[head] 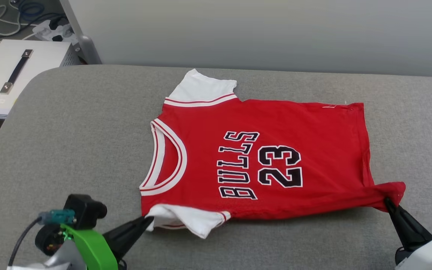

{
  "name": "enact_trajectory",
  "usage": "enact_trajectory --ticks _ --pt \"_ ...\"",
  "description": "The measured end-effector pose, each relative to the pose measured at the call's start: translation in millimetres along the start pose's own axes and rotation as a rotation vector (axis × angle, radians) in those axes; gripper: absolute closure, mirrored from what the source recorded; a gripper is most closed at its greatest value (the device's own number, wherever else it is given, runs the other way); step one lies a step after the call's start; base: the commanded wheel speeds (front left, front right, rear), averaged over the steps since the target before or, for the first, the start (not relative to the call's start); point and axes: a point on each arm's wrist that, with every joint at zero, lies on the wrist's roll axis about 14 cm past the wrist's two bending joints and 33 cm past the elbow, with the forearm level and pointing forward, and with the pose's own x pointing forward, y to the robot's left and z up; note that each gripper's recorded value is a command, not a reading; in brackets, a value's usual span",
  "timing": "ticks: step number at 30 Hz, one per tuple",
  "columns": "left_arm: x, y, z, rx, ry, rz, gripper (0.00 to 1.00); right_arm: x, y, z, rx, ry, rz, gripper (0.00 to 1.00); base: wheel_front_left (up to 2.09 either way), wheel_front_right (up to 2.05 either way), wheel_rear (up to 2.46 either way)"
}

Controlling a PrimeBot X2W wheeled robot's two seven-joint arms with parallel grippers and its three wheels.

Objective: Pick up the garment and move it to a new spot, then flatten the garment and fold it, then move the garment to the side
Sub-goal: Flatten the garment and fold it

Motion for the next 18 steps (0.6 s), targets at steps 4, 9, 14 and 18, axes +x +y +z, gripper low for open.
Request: enact_trajectory --ticks 4,9,14,18 --pt "16 8 25 0.042 -0.026 -0.005 1.00 9 -3 5 0.000 -0.004 -0.001 1.00 0.00 0.00 0.00" --pt "40 27 48 0.094 -0.033 0.010 1.00 27 -9 12 0.003 -0.008 -0.010 1.00 0.00 0.00 0.00" --pt "63 44 57 0.118 -0.004 0.019 1.00 44 -15 6 0.007 0.036 -0.016 1.00 0.00 0.00 0.00" --pt "82 60 56 0.139 0.040 0.036 1.00 56 -18 -6 0.006 0.091 -0.018 1.00 0.00 0.00 0.00"
